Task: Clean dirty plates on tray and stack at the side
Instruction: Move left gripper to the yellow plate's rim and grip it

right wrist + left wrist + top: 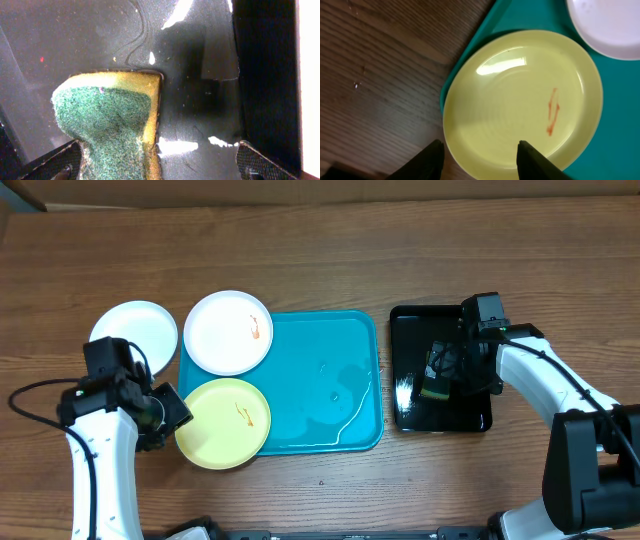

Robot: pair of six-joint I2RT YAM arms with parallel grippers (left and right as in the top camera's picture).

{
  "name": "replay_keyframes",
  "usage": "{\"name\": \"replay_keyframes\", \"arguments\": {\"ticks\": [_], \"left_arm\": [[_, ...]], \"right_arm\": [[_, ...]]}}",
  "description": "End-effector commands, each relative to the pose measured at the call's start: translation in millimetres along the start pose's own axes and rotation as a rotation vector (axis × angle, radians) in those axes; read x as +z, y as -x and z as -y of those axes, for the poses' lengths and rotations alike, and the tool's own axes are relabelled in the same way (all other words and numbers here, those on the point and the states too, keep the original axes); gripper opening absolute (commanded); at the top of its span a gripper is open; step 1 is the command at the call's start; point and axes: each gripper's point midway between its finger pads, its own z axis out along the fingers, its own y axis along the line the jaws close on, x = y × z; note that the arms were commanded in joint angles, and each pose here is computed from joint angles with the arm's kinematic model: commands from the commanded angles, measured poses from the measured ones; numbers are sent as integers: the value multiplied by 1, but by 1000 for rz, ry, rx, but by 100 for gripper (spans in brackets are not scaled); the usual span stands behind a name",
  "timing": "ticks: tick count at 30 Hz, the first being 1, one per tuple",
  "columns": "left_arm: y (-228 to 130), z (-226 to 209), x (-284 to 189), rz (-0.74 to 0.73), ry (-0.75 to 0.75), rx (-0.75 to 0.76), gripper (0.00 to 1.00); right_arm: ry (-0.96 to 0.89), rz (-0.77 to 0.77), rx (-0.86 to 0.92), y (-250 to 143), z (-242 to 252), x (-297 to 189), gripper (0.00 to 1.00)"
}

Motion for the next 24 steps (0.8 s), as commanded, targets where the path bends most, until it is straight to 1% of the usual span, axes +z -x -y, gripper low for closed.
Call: {"name": "replay_keyframes", "arguments": {"ticks": [1, 2, 4, 7, 10, 15, 16, 17, 19, 21, 24], "left_arm": [[0, -9, 14, -5, 56, 9, 49], [2, -10, 17, -8, 63, 26, 49], [3, -10, 26, -23, 68, 50, 39], [4, -11, 39, -60, 79, 57, 33], [5, -17, 51, -92, 124, 65, 30], [3, -19, 69, -149, 140, 64, 30], [1, -20, 72, -163, 144, 64, 28], [0, -21, 75, -176, 148, 64, 25], [-3, -21, 80, -199, 153, 63, 12], [-6, -18, 83, -222, 133, 61, 8], [-13, -11, 83, -254, 93, 55, 7]], "right_arm": [[-10, 6, 7, 1, 3, 0, 100], [-10, 6, 7, 1, 3, 0, 100], [-10, 7, 7, 1, 3, 0, 100], [-10, 6, 7, 1, 3, 0, 100], [-10, 7, 6, 1, 2, 0, 100], [-10, 6, 7, 1, 3, 0, 100], [-10, 6, 7, 1, 3, 0, 100], [-10, 7, 7, 1, 3, 0, 100], [-10, 6, 6, 1, 3, 0, 100], [-10, 6, 7, 1, 3, 0, 100], [-10, 6, 7, 1, 3, 0, 100]]}}
